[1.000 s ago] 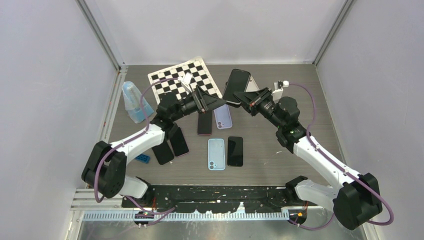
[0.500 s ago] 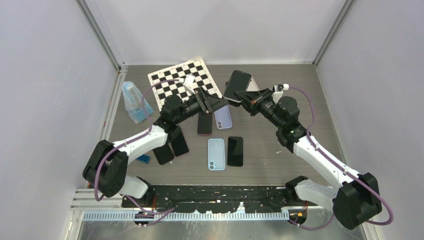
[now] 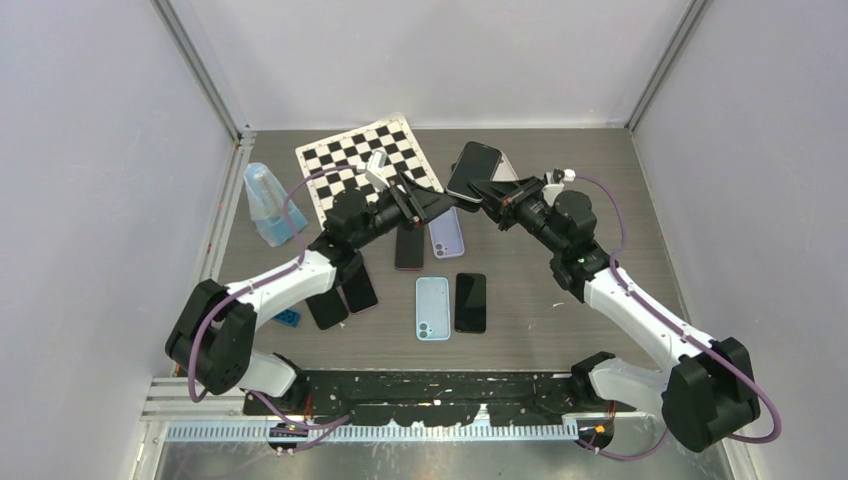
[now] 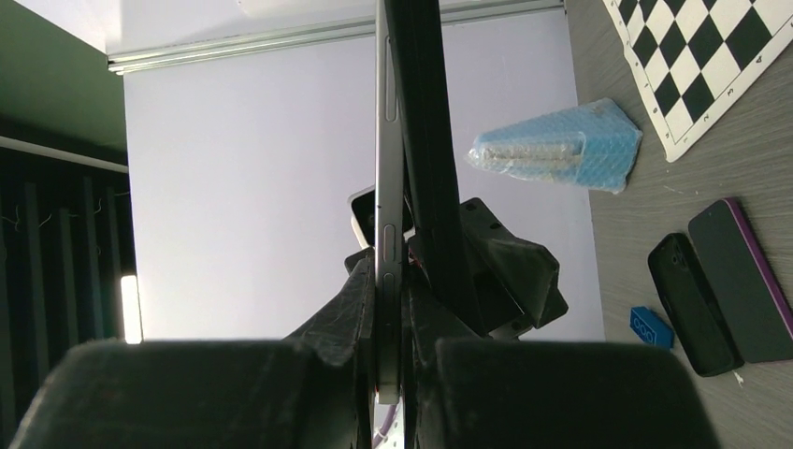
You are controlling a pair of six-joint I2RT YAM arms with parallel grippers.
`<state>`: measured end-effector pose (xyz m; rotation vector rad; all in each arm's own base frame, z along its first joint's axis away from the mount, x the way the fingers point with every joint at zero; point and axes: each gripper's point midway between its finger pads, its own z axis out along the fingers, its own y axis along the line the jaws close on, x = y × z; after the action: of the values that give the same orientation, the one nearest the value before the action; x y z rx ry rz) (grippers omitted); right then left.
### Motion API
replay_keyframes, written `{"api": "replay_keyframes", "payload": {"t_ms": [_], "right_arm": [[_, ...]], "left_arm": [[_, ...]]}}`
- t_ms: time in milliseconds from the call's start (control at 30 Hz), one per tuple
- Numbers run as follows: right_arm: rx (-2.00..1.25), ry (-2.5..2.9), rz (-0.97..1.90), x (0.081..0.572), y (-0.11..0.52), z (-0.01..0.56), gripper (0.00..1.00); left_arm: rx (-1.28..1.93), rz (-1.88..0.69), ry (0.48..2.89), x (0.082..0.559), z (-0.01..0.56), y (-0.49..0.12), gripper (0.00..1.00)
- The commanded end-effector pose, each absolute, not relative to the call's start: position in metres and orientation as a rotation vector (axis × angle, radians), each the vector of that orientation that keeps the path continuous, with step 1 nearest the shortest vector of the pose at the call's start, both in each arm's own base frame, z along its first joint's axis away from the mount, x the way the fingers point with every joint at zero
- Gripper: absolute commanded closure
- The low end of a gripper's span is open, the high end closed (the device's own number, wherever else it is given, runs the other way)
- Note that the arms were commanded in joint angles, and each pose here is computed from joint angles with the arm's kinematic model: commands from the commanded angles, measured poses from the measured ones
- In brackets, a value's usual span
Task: Take the phone out of the phone case
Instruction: Remove the phone case from the phone.
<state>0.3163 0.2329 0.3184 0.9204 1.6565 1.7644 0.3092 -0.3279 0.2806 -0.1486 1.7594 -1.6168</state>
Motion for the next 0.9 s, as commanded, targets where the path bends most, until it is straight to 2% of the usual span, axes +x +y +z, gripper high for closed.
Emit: {"api": "replay_keyframes", "payload": {"t_ms": [0,67,167,233,267,300,433,667,867], "right_arm": [[0.747,1.514,1.928,0.301,0.237,0.374,0.99],[0.741,1.516,1.93,0.301,0.238,0.372,0.99],[0.734,1.529,1.92,0.301,0.238,0.367,0.99],[0.733,1.536,1.908,0.301,0.237,0.364,0.99],[0.728,1.541,1.901,0.301,0.237,0.362,0.99],[0.72,1.549,1.89,0.302,0.237,0.36,0.99],[0.647,1.572,1.874,0.295,0.236,0.361,0.99],[0.366,1.683,1.749,0.249,0.233,0.368,0.99],[0.498,1.832,1.333,0.249,0.191,0.317,0.99]], "left_arm": [[-0.276,-1.651,1.748,0.323,0.297,-0.328,0.44],[-0.287,-1.667,1.759,0.324,0.297,-0.331,0.5],[-0.303,-1.671,1.779,0.327,0.292,-0.333,0.64],[-0.306,-1.66,1.8,0.328,0.287,-0.335,0.8],[-0.308,-1.651,1.815,0.329,0.283,-0.335,0.93],[-0.311,-1.637,1.834,0.33,0.278,-0.336,0.99],[-0.326,-1.533,1.916,0.339,0.252,-0.336,1.0],[-0.319,-1.397,2.024,0.367,0.207,-0.348,1.0],[-0.277,-1.43,2.069,0.374,0.182,-0.381,1.0]]}}
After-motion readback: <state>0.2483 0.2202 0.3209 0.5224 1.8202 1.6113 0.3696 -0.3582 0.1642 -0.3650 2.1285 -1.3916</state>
